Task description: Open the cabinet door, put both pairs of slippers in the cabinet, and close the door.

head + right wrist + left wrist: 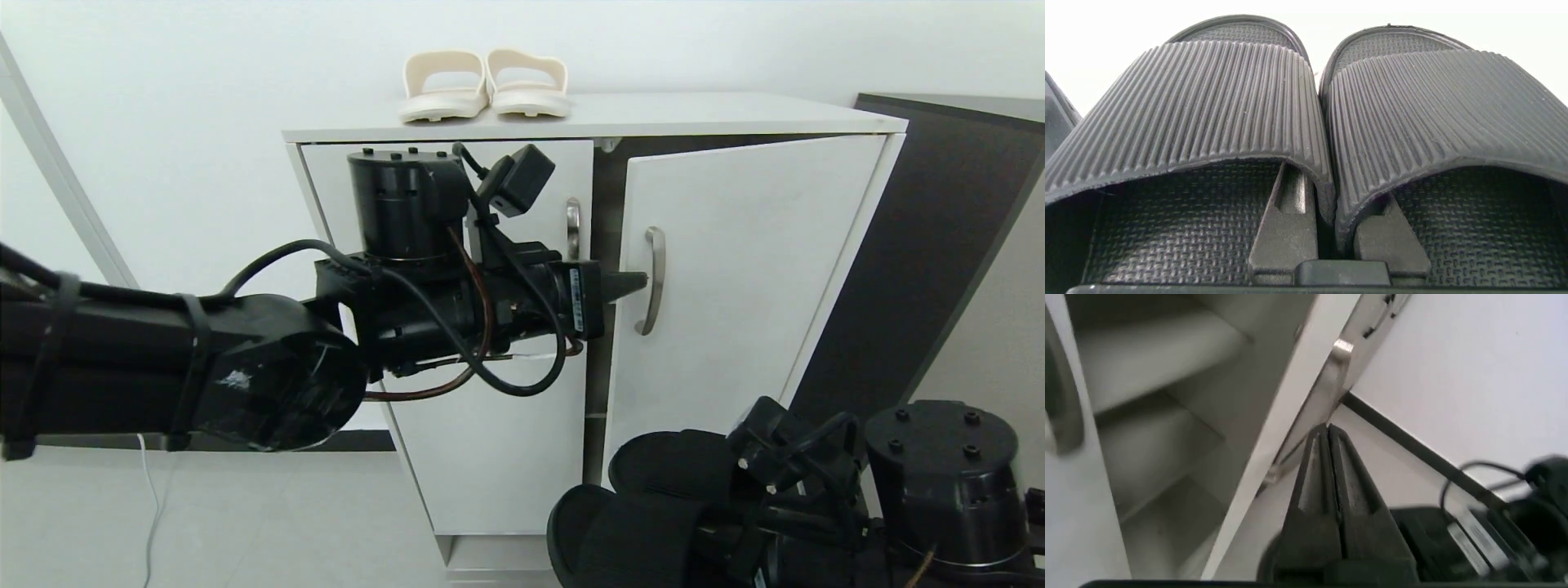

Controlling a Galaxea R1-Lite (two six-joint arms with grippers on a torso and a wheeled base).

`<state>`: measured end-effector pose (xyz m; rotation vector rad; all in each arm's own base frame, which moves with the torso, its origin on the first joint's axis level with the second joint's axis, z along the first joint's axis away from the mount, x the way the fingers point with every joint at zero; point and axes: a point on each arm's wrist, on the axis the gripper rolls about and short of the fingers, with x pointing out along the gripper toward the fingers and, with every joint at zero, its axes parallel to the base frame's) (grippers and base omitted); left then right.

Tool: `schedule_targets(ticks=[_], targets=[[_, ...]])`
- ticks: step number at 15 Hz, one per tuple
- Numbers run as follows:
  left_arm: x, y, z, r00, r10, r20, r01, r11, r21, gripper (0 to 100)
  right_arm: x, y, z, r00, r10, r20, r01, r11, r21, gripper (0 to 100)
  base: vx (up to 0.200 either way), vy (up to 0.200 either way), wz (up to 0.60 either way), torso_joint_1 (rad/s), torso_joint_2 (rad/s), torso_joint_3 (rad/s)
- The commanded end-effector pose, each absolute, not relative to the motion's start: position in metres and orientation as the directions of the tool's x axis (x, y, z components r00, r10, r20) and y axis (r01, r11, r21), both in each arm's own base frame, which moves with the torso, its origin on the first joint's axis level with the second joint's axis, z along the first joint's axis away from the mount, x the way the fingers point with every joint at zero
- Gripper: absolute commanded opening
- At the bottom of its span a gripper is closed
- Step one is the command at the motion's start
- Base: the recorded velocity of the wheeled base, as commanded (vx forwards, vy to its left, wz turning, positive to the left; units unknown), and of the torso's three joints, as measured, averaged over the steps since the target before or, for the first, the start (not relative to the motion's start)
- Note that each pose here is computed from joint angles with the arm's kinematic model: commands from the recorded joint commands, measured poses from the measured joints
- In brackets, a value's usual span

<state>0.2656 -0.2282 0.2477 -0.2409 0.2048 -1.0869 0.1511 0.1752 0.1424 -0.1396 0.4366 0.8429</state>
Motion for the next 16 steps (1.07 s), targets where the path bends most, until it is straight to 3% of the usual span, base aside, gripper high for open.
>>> schedule_targets(ticks=[1, 5, 8, 11, 16], targets=[[0.243, -0.212, 0.256, 0.446, -0.894, -0.035, 0.852, 0.437, -0.287, 0, 0.15, 0.175, 0.143, 0.581, 0.694, -0.425, -0.751, 0.659, 0.05, 0, 0.0, 0.0, 0.0, 0.0, 0.0, 0.0], [0.251, -0.202, 0.249, 0.474, -0.879, -0.056, 0.83, 0.467, -0.304, 0, 0.137, 0.178, 0.14, 0.545, 0.717, -0.434, -0.782, 0.622, 0.046, 0, 0.0, 0.0, 0.0, 0.0, 0.0, 0.0], [0.269, -0.214, 0.243, 0.478, -0.876, -0.06, 0.827, 0.472, -0.307, 0, 0.129, 0.176, 0.135, 0.521, 0.723, -0.454, -0.807, 0.59, 0.013, 0, 0.0, 0.0, 0.0, 0.0, 0.0, 0.0], [0.297, -0.236, 0.233, 0.484, -0.875, -0.003, 0.829, 0.459, -0.319, 0, 0.126, 0.173, 0.129, 0.511, 0.718, -0.473, -0.813, 0.582, 0.006, 0, 0.0, 0.0, 0.0, 0.0, 0.0, 0.0], [0.307, -0.243, 0.227, 0.485, -0.875, -0.007, 0.823, 0.459, -0.334, 0, 0.12, 0.173, 0.125, 0.487, 0.723, -0.49, -0.827, 0.563, 0.008, 0, 0.0, 0.0, 0.0, 0.0, 0.0, 0.0]])
